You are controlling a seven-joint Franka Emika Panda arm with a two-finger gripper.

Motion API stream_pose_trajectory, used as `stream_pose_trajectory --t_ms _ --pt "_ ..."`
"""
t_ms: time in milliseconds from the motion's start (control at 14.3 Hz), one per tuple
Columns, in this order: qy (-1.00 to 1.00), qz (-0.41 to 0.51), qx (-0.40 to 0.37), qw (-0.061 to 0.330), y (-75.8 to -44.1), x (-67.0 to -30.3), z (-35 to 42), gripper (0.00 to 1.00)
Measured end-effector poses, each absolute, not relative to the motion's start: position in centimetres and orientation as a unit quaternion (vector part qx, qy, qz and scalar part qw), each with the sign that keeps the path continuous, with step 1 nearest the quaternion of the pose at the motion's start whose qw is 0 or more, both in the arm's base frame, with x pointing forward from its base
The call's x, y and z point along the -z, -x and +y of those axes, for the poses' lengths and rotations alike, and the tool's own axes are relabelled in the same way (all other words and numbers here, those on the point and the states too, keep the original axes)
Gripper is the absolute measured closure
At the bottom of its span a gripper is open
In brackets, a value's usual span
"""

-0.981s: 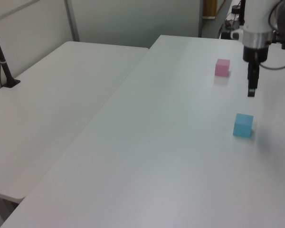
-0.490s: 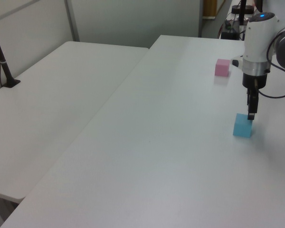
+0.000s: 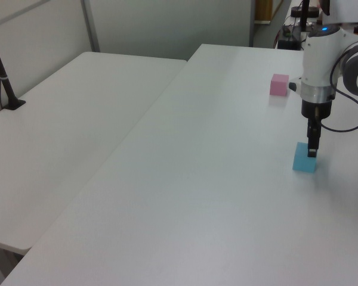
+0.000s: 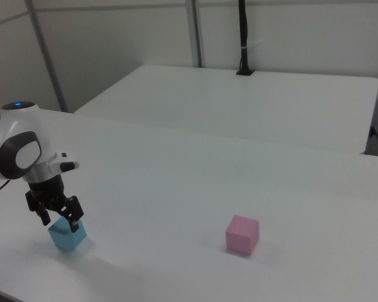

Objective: Put blue cube on pink cube
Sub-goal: 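Close the gripper around the light blue cube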

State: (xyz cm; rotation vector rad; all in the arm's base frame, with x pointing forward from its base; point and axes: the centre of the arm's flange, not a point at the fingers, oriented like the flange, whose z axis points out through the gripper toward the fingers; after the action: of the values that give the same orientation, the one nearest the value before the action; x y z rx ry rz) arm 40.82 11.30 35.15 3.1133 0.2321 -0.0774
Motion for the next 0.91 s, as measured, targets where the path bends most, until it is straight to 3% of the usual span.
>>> stream_pose_trajectory --t_ms 420,771,911 --pt "-0.997 0.068 0.036 0.012 -41.0 -33.2 11.8 0.0" --pt "-0.997 0.065 0.027 0.01 -41.4 -32.7 11.9 0.07" --pt "-0.998 0.064 0.026 0.01 -41.5 -32.5 12.0 0.14"
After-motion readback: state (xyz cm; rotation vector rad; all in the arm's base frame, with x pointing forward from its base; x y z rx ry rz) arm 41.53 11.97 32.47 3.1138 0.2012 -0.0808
